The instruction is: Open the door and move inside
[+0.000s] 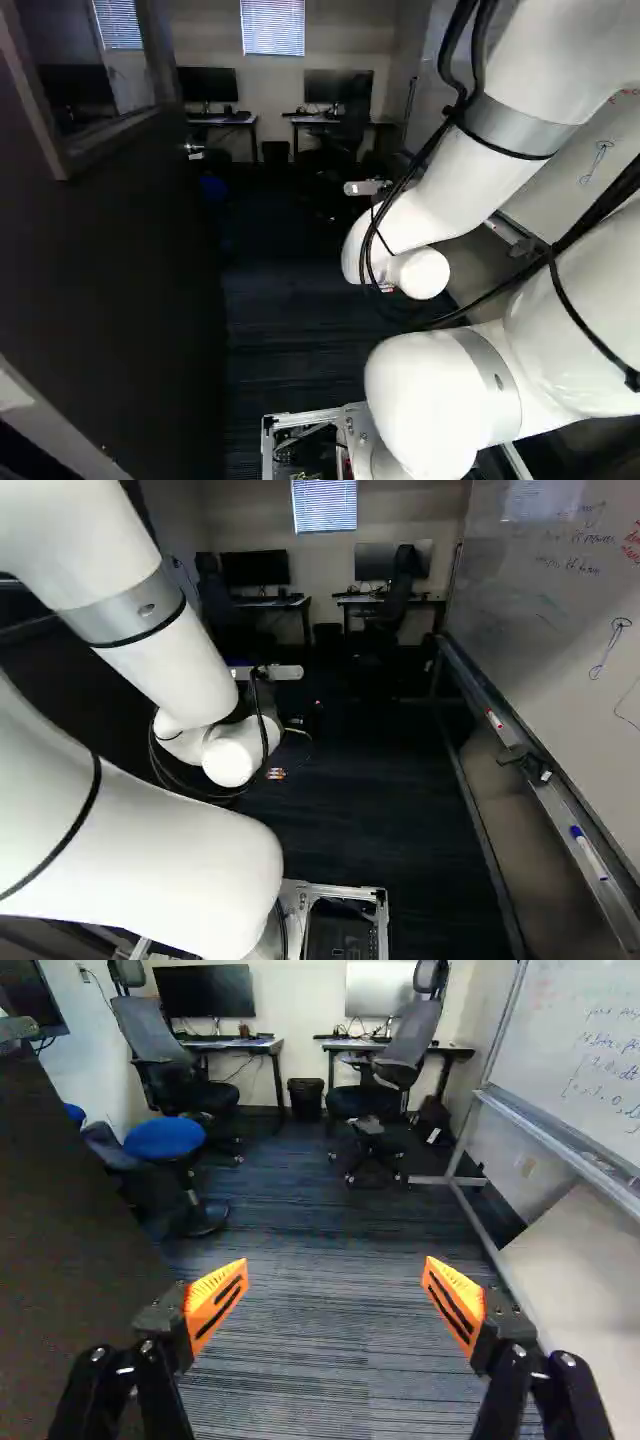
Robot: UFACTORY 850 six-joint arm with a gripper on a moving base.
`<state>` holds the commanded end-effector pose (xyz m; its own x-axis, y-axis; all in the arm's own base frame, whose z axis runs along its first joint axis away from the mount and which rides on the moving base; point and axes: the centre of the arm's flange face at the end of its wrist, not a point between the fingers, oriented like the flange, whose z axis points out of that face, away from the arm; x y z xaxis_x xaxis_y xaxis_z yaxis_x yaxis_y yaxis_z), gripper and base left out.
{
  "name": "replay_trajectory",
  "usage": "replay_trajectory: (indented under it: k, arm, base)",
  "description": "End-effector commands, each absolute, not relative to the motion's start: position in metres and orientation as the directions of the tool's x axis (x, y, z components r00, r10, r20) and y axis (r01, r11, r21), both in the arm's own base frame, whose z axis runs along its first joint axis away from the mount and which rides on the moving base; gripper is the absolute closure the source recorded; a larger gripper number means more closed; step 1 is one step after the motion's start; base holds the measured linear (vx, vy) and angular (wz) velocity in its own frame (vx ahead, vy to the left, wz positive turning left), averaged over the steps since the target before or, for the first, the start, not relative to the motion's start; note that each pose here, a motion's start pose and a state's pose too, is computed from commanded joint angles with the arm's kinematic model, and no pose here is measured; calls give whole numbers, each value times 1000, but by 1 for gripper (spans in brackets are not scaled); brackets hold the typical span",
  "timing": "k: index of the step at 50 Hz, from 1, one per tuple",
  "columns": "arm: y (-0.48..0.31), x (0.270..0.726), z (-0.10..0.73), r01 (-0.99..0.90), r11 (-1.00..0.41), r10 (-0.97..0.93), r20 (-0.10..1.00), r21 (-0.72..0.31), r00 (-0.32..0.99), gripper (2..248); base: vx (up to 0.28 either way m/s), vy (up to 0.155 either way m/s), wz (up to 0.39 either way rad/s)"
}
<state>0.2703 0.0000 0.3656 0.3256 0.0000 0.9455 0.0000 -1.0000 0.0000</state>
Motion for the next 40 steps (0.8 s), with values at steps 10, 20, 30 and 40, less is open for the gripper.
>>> replay_trajectory:
  k: [10,20,30,40]
  arm:
    - [0,270,366,0,-1000,0,946,0,326,3]
    - [0,270,366,0,-1000,0,946,0,326,3]
    - [0,270,366,0,-1000,0,946,0,326,3]
    - [0,270,366,0,-1000,0,946,0,326,3]
  base:
    - [167,4,3]
    - [169,4,6]
    - [172,5,5]
    - [180,9,3]
